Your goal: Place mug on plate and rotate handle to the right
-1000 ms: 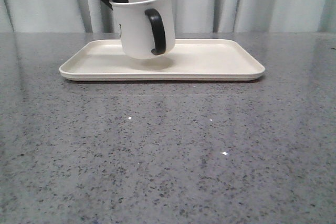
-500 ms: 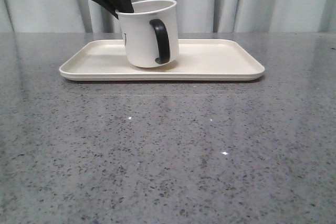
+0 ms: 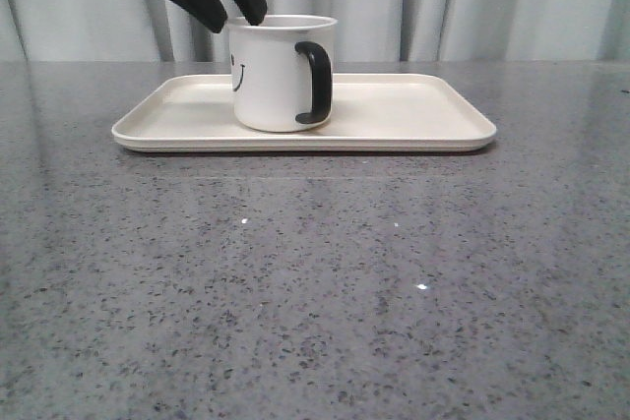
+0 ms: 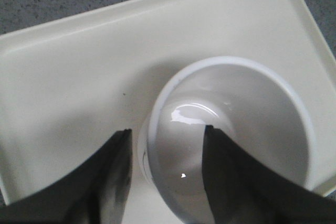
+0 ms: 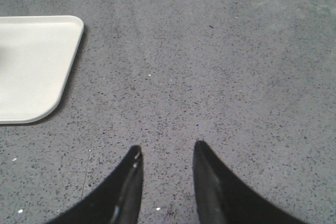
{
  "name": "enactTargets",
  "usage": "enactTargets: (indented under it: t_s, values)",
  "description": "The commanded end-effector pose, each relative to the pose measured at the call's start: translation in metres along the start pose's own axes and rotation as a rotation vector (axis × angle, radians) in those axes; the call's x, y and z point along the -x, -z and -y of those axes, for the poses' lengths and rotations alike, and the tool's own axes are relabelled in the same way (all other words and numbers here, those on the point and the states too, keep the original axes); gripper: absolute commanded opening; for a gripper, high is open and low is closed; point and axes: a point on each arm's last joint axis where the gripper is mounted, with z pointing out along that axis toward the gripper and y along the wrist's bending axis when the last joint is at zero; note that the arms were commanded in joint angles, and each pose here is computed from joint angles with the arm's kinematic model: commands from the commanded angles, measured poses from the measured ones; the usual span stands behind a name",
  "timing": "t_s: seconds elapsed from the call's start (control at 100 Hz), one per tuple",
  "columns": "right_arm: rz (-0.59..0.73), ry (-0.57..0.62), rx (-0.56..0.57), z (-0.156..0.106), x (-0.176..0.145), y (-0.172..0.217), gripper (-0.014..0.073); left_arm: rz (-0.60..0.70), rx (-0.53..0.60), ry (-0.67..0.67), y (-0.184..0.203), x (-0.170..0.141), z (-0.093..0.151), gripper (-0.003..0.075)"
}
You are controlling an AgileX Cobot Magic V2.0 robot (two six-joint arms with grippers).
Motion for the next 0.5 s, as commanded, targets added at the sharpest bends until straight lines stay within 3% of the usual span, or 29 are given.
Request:
enactTargets:
  t_s: [0.0,0.17,0.35,0.49]
  values:
    - [0.064,0.009,0.032,-0.006,0.022,0.000,0.0258,0.189,-0.044,-0.028,0.052,0.020,0.017,0.0316]
    - [-0.027,0.047,0.103,-0.020,0.037,-0.015,0.0265,0.245,-0.035,-0.058,0.084,0.020,0.022,0.0316]
    - [-0.121,0.088,0.168,-0.040,0.061,-0.036,0.0384,0.274,-0.012,-0.086,0.112,0.009,0.023,0.0316]
    - [-0.158,0.121,0.224,-0.061,0.082,-0.054,0.0383,0.275,0.008,-0.099,0.127,-0.006,0.022,0.0316]
